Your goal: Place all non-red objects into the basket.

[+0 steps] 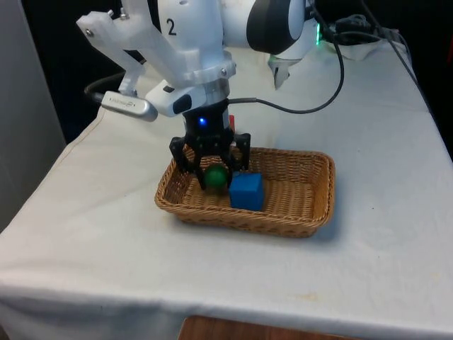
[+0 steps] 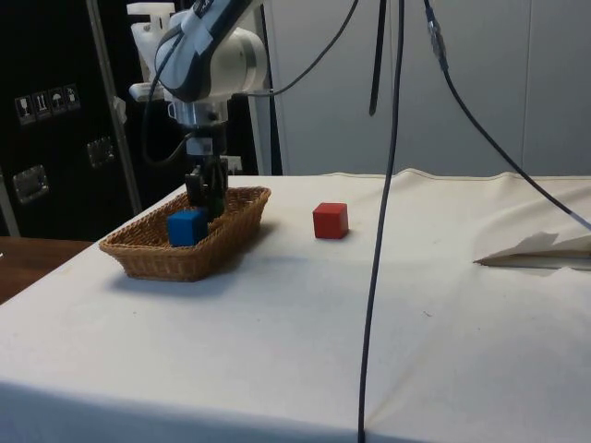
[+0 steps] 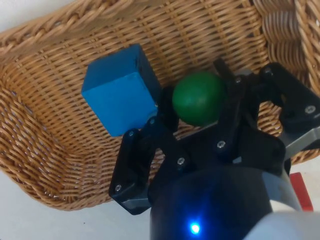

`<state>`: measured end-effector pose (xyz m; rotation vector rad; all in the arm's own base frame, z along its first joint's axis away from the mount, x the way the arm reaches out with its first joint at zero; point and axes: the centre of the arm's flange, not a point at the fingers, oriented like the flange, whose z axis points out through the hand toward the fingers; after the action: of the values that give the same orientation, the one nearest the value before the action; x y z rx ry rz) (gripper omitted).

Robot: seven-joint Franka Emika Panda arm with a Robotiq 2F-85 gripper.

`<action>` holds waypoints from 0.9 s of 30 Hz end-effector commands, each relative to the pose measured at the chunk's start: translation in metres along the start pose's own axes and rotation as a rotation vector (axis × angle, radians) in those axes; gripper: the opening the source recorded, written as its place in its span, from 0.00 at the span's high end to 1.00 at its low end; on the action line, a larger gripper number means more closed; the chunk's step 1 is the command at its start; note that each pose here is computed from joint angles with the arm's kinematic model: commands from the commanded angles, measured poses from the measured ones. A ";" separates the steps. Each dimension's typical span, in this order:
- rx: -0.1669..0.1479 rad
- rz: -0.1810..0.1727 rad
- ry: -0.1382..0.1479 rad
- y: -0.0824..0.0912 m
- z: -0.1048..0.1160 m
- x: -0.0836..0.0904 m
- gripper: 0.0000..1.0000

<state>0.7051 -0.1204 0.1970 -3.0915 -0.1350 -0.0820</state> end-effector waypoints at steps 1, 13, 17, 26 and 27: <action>0.001 0.000 -0.001 -0.001 0.003 0.001 1.00; -0.002 -0.001 0.003 0.001 -0.003 0.002 1.00; -0.002 -0.002 0.007 0.001 -0.005 0.003 1.00; -0.002 -0.002 0.007 0.001 -0.010 0.002 1.00; -0.001 -0.001 0.008 0.001 -0.010 0.002 1.00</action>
<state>0.7074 -0.1218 0.2060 -3.0919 -0.1387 -0.0950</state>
